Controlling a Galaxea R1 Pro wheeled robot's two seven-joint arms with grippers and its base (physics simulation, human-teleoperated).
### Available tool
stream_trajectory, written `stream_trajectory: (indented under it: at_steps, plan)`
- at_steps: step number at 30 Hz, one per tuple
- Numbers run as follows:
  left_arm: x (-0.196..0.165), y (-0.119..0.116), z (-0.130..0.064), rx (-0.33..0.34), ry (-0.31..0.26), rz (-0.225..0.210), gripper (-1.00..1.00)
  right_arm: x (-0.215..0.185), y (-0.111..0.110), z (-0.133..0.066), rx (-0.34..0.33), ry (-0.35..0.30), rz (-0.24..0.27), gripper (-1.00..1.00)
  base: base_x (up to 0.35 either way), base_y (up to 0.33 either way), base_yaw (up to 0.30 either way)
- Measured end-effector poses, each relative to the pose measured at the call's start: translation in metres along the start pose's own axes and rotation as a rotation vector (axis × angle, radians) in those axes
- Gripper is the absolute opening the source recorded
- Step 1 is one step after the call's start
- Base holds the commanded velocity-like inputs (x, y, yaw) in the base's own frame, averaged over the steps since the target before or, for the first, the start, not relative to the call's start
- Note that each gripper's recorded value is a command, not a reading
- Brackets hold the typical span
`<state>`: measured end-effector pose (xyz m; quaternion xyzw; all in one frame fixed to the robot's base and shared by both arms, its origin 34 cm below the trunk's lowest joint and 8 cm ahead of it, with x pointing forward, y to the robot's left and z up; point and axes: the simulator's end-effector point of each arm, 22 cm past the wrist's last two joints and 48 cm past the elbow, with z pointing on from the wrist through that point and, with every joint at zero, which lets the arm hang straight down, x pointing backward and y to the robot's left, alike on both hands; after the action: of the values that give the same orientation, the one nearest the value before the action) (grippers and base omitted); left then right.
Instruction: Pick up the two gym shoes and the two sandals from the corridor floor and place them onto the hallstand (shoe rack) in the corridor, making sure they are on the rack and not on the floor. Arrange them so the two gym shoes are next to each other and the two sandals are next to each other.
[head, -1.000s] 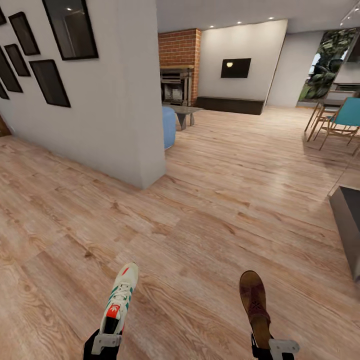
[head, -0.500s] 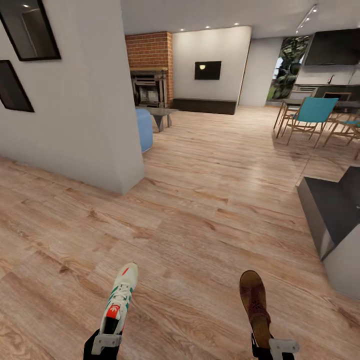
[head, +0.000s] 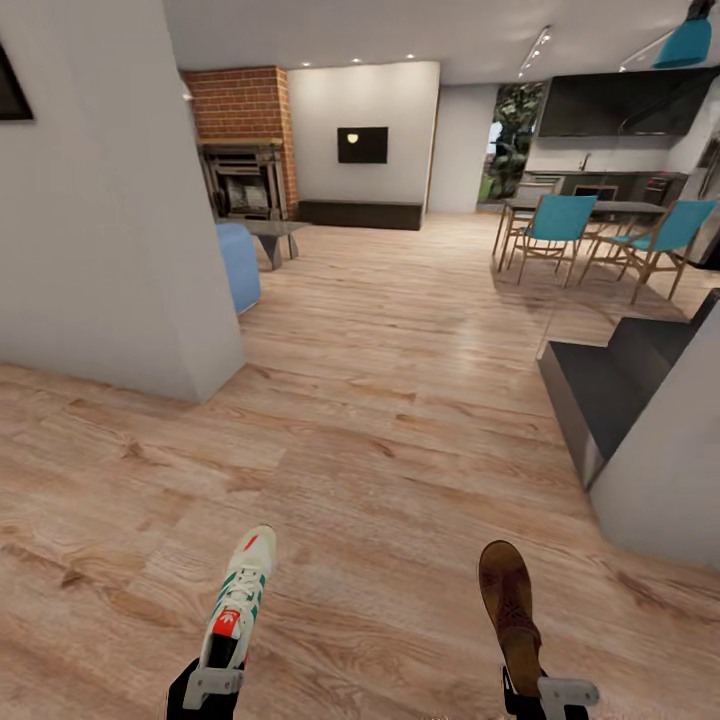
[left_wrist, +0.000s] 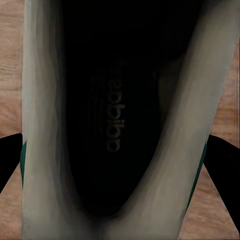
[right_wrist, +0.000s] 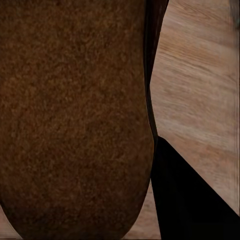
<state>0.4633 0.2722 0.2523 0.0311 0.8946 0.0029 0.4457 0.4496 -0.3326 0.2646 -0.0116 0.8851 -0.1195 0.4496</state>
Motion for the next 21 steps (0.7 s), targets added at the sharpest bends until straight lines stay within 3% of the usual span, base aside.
stream_trajectory:
  at_steps: [21]
  plan:
    - [-0.003, 0.0, 0.0, -0.001, -0.006, 0.0, -1.0, -0.001, -0.013, 0.001, 0.035, 0.0, 0.024, -1.0, 0.0, 0.0, -0.294]
